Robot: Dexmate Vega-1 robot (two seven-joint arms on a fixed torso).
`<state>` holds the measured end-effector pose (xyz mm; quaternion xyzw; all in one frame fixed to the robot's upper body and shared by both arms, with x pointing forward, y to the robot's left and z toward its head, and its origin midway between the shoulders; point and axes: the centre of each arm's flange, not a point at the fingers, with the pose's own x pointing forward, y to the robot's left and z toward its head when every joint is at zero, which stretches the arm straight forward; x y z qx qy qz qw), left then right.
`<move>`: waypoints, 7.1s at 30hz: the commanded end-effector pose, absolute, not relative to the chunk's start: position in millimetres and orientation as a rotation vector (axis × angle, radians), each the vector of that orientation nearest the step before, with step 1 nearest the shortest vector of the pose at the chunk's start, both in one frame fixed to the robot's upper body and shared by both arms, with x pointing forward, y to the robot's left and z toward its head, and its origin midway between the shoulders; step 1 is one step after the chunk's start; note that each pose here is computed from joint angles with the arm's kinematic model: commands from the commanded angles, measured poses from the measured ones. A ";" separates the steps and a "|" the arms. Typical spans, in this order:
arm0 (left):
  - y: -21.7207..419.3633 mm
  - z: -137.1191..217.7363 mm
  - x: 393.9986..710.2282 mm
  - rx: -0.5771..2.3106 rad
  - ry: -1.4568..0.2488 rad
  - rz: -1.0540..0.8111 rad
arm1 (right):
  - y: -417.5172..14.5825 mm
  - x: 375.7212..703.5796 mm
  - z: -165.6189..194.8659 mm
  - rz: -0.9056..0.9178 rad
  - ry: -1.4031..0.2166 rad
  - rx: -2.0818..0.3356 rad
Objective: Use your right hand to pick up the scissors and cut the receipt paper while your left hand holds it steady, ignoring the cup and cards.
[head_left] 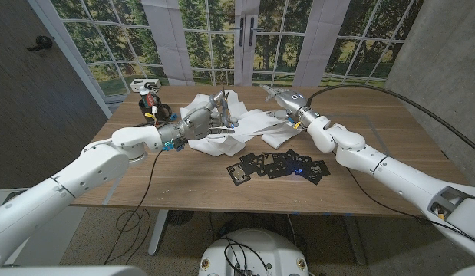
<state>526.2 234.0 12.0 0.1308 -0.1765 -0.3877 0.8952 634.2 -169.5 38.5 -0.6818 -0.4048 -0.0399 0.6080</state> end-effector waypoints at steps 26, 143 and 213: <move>234.8 13.3 530.9 0.274 -0.365 -0.820 | -170.3 648.0 23.5 -0.072 -0.902 -1.646; 228.0 3.9 525.1 0.250 -0.379 -0.846 | -194.6 627.2 13.8 -0.276 -0.937 -1.278; 228.4 -3.7 522.2 0.224 -0.383 -0.851 | -205.6 611.3 38.2 -0.301 -0.790 -1.078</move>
